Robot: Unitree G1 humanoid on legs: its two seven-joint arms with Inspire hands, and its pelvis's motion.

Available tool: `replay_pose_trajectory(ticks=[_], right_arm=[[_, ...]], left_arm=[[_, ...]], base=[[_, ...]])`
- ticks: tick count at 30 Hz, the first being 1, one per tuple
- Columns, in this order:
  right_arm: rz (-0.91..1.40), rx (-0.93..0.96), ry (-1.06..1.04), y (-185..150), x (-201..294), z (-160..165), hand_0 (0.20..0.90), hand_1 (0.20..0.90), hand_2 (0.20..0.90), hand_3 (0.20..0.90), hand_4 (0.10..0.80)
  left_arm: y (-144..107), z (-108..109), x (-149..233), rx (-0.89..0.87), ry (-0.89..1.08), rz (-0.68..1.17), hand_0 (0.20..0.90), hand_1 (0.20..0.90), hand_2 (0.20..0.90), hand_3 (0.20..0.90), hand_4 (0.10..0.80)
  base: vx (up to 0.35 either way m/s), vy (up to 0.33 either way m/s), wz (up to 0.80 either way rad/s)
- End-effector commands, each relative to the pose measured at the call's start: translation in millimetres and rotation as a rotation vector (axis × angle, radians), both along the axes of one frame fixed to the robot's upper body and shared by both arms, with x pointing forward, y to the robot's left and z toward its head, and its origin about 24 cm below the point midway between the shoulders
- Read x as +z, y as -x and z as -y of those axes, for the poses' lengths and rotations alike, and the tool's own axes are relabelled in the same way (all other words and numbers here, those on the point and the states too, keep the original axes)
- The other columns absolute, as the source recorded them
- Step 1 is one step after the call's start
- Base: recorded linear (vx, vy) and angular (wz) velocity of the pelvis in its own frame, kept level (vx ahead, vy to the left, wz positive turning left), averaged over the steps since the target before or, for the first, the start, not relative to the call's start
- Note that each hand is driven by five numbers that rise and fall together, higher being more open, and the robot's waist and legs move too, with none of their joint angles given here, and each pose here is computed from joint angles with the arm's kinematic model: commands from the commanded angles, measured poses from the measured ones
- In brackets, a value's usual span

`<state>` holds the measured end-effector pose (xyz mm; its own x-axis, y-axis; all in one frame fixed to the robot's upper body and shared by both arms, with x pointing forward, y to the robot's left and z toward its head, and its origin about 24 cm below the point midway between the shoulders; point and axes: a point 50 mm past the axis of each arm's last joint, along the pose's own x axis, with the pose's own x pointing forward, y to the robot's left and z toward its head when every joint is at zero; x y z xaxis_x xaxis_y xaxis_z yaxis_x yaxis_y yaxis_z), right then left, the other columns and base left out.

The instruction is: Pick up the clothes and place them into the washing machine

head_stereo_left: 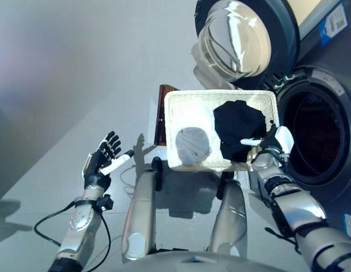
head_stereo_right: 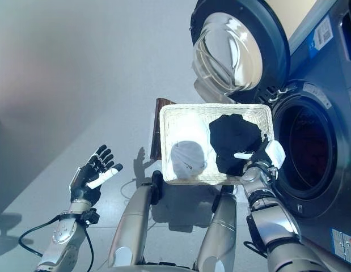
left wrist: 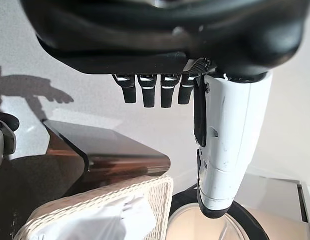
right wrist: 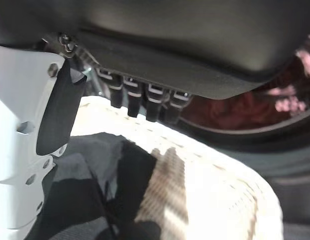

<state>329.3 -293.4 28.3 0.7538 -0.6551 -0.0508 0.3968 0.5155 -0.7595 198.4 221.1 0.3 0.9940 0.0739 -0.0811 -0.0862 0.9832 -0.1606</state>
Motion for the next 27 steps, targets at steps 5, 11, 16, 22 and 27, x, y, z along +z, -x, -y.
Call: replay_pose_trajectory(ticks=[5,11,16,22,27], right_arm=[[0.128,-0.02,0.048,-10.0,41.9,27.5,0.9,0.9,0.9,0.9,0.8],[0.15,0.002,-0.018,-13.6,41.9,22.3,0.9,0.9,0.9,0.9,0.8],[0.08,0.01,0.013,-11.8,36.3,23.0,0.9,0.9,0.9,0.9,0.8],[-0.012,-0.068,0.11,-3.3,42.5,45.5,0.9,0.9,0.9,0.9,0.8],[-0.114,-0.045,0.176,-1.5,41.3,49.3,0.9,0.9,0.9,0.9,0.8]], left_arm=[[-4.1,1.2,35.0,-0.047,-0.021,0.191,0.9,0.9,0.9,0.9,0.8],[-1.7,0.8,36.5,-0.065,-0.019,0.195,0.9,0.9,0.9,0.9,0.8],[-1.3,0.1,40.5,-0.075,-0.029,0.209,0.9,0.9,0.9,0.9,0.8],[3.1,2.3,52.8,-0.103,-0.015,0.257,0.9,0.9,0.9,0.9,0.8],[3.0,4.4,61.5,-0.133,-0.005,0.286,0.9,0.9,0.9,0.9,0.8]], base=[[0.005,-0.004,0.1],[0.035,0.008,0.13],[0.003,0.0,0.07],[-0.04,0.022,0.17],[-0.02,0.007,0.09]])
